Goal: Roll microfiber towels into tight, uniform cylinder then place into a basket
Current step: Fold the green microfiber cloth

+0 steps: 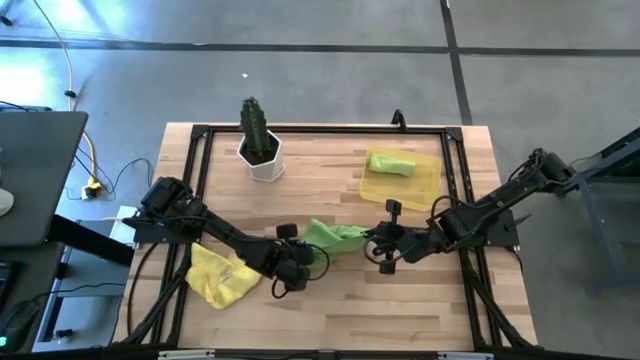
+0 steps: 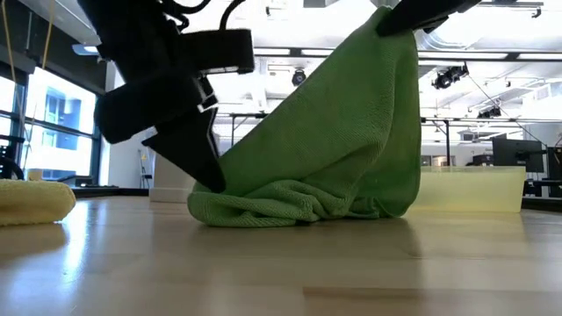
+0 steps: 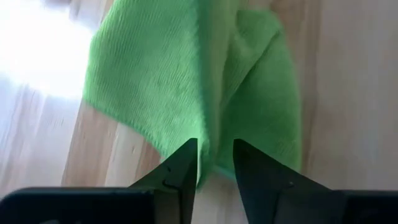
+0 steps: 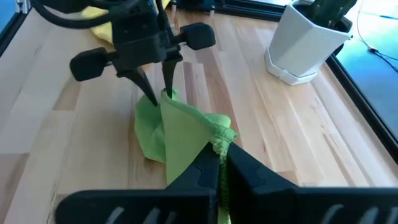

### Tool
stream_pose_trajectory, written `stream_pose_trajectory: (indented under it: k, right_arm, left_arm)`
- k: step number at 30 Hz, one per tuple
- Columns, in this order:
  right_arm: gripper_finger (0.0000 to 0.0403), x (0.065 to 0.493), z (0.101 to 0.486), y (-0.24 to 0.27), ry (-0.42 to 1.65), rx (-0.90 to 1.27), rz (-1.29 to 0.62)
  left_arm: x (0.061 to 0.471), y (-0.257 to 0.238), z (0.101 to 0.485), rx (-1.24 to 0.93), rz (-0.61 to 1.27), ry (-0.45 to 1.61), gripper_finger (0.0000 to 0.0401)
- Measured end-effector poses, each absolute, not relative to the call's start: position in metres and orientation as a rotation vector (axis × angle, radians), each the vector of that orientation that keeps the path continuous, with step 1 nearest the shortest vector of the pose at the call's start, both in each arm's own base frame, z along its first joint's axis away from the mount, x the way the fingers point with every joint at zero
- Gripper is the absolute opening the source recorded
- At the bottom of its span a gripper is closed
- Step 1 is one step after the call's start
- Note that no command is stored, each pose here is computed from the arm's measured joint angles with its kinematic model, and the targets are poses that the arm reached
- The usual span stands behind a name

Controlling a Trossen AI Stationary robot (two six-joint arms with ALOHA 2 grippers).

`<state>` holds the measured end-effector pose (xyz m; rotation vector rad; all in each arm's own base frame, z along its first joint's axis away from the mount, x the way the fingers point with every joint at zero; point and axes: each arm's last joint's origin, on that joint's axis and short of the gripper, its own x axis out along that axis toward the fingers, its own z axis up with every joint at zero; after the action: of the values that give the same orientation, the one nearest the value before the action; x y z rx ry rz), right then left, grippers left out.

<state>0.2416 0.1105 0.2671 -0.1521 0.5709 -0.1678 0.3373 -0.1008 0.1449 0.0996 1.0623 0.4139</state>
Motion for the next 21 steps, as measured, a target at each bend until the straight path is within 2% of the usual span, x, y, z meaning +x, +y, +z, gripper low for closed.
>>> stream_pose_trajectory:
  k: [6, 10, 13, 21]
  right_arm:
    - [0.0000, 0.241, 0.267, 0.110, 0.573, -0.162, -0.165]
    - [0.0000, 0.241, 0.267, 0.110, 0.573, -0.164, -0.165]
    - [0.0000, 0.242, 0.267, 0.111, 0.571, -0.186, -0.157]
    - [0.0000, 0.240, 0.291, 0.106, 0.426, -0.406, -0.216]
  left_arm:
    - [0.334, -0.100, 0.144, 0.086, 0.442, 1.084, 0.0054]
    - [0.335, -0.099, 0.147, 0.104, 0.461, 1.081, 0.0013]
    - [0.338, -0.100, 0.156, 0.126, 0.469, 1.093, 0.0006]
    - [0.343, -0.099, 0.221, 0.312, 0.585, 1.178, 0.0002]
